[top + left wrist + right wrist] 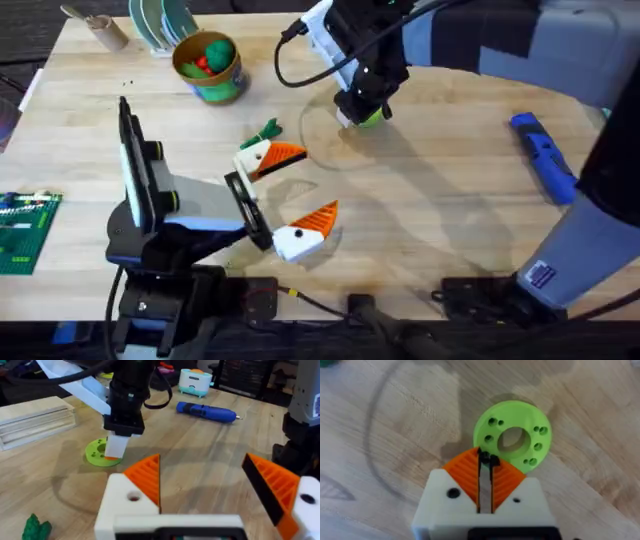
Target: Pick up the gripper from the table and insert it into the empty holder that is missing its gripper. Then pick up a screw, insert it into the mounting hole, and use the screwdriver to tighten it. Finally, clean up the table by picking up the vegetable and placing it into the bucket.
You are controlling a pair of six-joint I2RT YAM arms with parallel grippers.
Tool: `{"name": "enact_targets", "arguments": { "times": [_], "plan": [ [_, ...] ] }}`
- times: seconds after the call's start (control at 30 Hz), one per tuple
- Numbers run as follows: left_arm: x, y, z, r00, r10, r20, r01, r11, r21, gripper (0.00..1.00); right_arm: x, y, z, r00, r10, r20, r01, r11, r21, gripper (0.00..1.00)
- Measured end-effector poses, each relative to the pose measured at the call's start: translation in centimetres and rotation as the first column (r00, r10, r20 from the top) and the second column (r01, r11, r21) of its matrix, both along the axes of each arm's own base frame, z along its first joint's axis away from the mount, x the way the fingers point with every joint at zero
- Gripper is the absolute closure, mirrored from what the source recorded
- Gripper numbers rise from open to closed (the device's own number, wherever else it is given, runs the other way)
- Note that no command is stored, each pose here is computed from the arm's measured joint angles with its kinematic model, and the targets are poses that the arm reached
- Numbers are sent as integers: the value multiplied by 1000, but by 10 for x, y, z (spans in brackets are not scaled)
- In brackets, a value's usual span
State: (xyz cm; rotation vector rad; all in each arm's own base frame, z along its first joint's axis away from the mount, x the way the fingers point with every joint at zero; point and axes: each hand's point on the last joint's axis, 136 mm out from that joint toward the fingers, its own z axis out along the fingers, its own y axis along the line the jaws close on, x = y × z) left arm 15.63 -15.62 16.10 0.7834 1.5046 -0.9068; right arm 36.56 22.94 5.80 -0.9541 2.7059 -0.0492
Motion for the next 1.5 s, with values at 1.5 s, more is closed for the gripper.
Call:
{"name": "enact_targets", "arguments": {
  "times": [1.5],
  "plan": [
    [0,0,0,1000,0,0,0,1000,0,8,-51,25,149,966,197,166,-211,975,69,994]
  ]
}}
